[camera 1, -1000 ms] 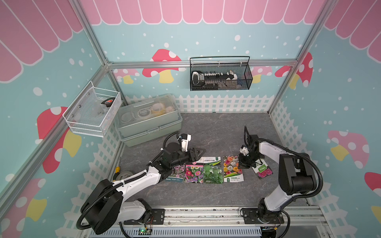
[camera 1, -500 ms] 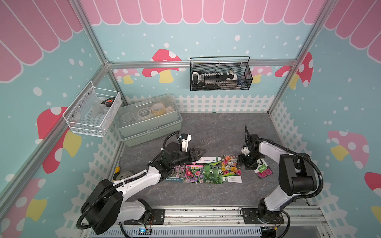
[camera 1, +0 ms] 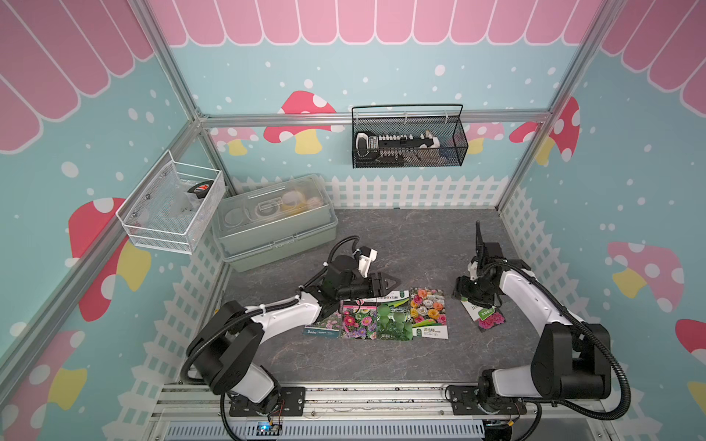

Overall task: Arrange the seed packets in a row
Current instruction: Place the seed packet at the center of the board, then pick up the seed packet from the center of the board.

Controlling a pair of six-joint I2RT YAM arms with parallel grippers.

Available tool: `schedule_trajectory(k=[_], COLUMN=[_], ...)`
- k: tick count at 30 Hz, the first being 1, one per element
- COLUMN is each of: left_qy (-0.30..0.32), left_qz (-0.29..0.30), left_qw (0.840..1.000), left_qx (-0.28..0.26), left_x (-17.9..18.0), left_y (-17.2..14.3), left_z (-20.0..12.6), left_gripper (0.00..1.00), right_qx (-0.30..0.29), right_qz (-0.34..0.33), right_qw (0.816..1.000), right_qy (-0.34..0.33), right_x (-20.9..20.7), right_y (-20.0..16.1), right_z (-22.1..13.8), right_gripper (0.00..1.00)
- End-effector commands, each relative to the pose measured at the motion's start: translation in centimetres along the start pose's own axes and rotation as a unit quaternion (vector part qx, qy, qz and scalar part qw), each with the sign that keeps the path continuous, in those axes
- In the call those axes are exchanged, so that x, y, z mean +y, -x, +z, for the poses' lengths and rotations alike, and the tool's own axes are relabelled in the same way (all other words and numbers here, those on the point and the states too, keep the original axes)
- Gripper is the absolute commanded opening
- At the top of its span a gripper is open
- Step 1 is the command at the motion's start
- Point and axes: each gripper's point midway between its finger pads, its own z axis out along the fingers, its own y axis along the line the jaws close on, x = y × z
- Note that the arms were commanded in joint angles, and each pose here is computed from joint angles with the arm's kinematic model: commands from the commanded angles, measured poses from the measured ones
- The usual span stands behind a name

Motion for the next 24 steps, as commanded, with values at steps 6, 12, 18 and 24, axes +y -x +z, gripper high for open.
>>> schedule_trajectory(k=[6, 12, 18, 24], left_qy=[-0.08, -0.048, -0.031, -0.031], left_qz=[-0.051, -0.043, -0.043, -0.058], left_qw=[0.988, 0.983, 0.978, 0.972], left_qx=[0.119, 0.17, 0.204, 0.225], left_x=[-3.7, -3.9, -4.3, -4.3], left_y=[-3.0, -4.6, -6.1, -7.4], left_z=[8.4, 12.2, 15.8, 19.0], left_gripper=[0.72, 0.72, 0.73, 0.73], right_qx=[-0.039, -0.067, -0.07, -0.055], right_qz=[0.05, 0.105, 0.151, 0.153], right_qw=[0.998, 0.992, 0.985, 0.986], right_qy=[-0.012, -0.02, -0.054, -0.029], right_x=[-3.1, -6.1, -9.4, -10.1], right_y=[2.4, 3.1, 2.6, 4.0], right_z=[-1.6, -2.1, -0.8, 1.5], right_gripper=[0.71, 0.88, 0.91, 0.88])
